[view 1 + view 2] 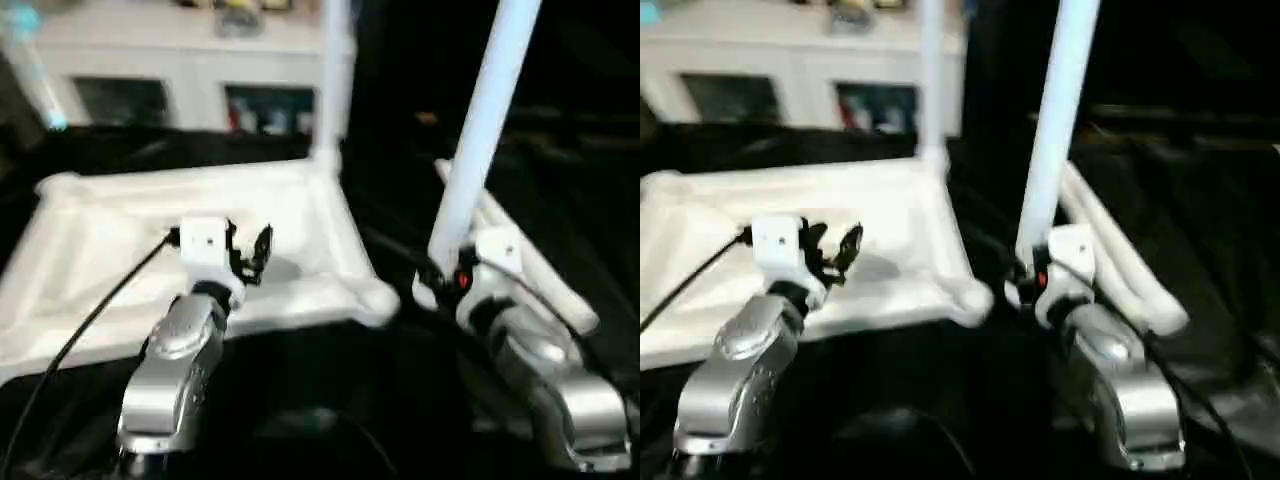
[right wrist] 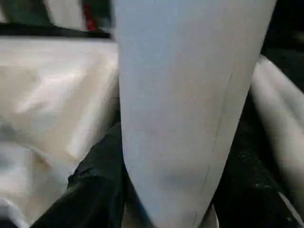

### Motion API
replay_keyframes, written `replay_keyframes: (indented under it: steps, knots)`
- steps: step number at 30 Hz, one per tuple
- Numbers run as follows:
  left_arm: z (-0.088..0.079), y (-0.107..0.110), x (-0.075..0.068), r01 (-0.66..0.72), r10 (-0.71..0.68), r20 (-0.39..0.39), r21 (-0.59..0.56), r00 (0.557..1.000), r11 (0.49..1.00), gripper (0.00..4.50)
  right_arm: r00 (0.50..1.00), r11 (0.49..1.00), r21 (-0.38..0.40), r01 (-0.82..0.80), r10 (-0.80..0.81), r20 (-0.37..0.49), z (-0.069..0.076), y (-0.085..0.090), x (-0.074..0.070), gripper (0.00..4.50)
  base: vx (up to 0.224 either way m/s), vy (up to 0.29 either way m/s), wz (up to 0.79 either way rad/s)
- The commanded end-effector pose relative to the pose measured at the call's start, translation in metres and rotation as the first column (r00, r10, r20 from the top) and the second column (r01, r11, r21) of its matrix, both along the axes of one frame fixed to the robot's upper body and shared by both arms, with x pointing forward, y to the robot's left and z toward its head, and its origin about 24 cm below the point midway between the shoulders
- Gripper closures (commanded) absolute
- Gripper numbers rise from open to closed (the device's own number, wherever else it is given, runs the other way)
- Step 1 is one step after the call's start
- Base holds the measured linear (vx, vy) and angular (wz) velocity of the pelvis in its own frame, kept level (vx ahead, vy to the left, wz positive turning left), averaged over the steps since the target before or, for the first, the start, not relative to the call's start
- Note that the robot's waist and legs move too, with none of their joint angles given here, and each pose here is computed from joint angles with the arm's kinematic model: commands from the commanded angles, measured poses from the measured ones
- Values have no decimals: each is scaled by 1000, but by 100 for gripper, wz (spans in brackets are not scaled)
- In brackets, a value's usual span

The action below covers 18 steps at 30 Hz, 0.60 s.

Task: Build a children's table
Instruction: Pick table leg

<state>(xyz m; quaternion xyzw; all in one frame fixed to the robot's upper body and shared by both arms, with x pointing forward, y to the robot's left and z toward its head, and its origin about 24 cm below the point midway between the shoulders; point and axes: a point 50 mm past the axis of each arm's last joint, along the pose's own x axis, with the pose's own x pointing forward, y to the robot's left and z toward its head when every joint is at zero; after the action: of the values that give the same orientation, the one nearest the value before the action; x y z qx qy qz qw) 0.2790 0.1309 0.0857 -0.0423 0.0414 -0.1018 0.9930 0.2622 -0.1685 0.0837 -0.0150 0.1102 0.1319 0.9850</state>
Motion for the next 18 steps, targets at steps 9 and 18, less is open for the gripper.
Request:
replay_keyframes:
  steps: [9, 18]
  knots:
    - [6, -10, 7, 241, -247, 15, 165, 969, 956, 146, 997, 997, -5, -75, 75, 25, 9, -9, 18, 259, -20, -19, -5]
    - [-3, -9, -2, 766, -738, -206, 170, 642, 620, 79, 961, 958, 74, -276, 275, 17, 17, -7, 22, 259, 0, 0, 0]
